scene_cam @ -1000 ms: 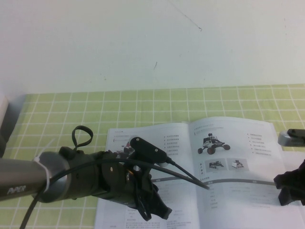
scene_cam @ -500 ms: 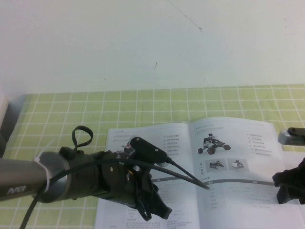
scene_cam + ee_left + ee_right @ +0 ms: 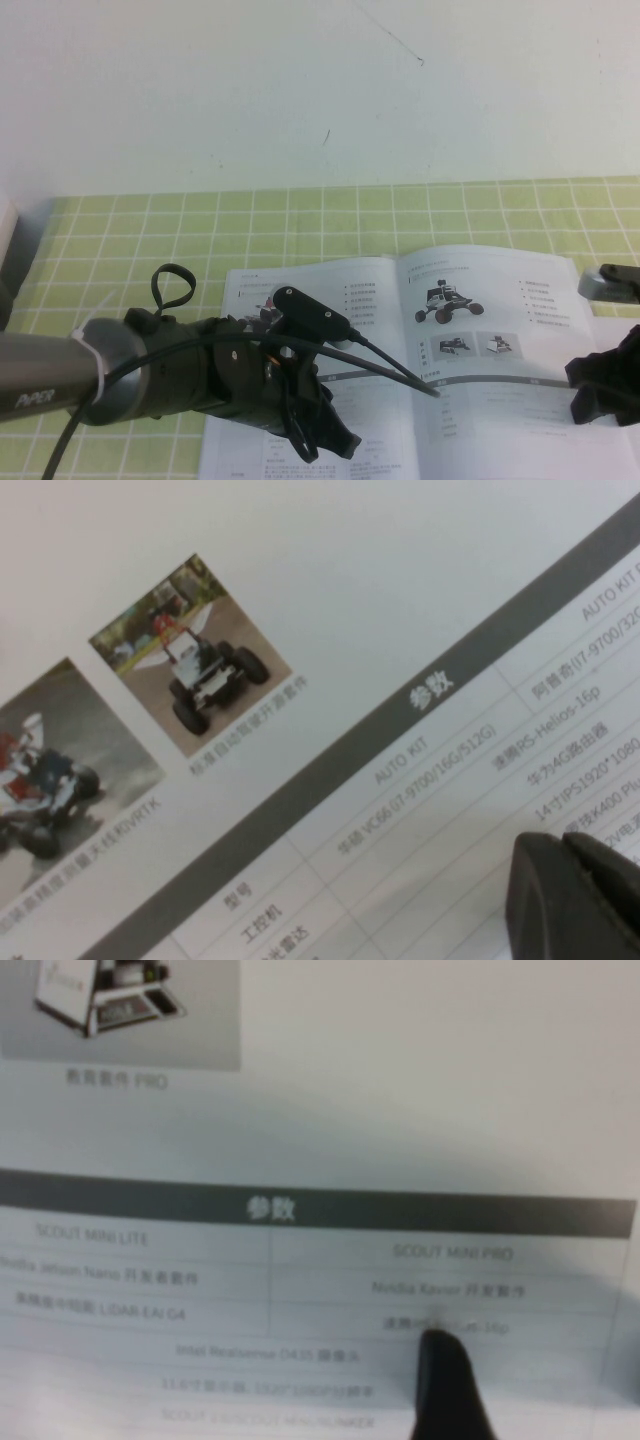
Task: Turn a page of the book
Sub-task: Open the closed book
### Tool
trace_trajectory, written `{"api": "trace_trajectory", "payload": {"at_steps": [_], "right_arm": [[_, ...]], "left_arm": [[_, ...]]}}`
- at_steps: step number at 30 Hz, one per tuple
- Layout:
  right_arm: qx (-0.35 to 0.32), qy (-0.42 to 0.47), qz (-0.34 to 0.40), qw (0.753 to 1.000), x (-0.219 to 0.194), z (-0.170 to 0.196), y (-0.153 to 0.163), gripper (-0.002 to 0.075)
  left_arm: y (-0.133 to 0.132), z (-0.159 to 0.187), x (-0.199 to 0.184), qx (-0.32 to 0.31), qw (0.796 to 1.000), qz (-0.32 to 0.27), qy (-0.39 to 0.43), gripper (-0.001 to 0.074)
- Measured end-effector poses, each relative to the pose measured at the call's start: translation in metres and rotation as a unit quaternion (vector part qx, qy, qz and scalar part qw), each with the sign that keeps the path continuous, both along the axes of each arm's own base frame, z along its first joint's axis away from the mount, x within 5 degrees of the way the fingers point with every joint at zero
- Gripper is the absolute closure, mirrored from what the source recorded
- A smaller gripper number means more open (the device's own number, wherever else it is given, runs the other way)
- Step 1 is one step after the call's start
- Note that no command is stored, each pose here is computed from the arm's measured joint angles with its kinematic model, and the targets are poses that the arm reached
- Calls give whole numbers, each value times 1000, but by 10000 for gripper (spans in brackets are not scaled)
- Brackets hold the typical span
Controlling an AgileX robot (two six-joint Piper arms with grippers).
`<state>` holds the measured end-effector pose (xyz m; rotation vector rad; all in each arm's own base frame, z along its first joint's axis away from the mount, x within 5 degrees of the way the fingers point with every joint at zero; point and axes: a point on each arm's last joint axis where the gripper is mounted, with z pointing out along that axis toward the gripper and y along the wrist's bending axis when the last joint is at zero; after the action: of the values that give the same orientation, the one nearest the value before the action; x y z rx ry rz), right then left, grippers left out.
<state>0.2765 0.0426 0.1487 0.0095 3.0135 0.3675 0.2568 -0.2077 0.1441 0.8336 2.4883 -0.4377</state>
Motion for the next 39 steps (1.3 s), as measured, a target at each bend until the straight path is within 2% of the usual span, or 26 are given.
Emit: {"api": "trace_trajectory", "payload": {"at_steps": [8,27,39], "right_arm": [[11,11,9,1000,2,-8,2,329],[101,-25,23,994,8,-4,15,329],[117,-23,25,993,10,-9,18,331]], "left_arm": [[0,0,0,0,1000,1,1,738],[0,0,0,0,1000,1,0,738],[0,0,0,0,1000,2,-1,738]]}}
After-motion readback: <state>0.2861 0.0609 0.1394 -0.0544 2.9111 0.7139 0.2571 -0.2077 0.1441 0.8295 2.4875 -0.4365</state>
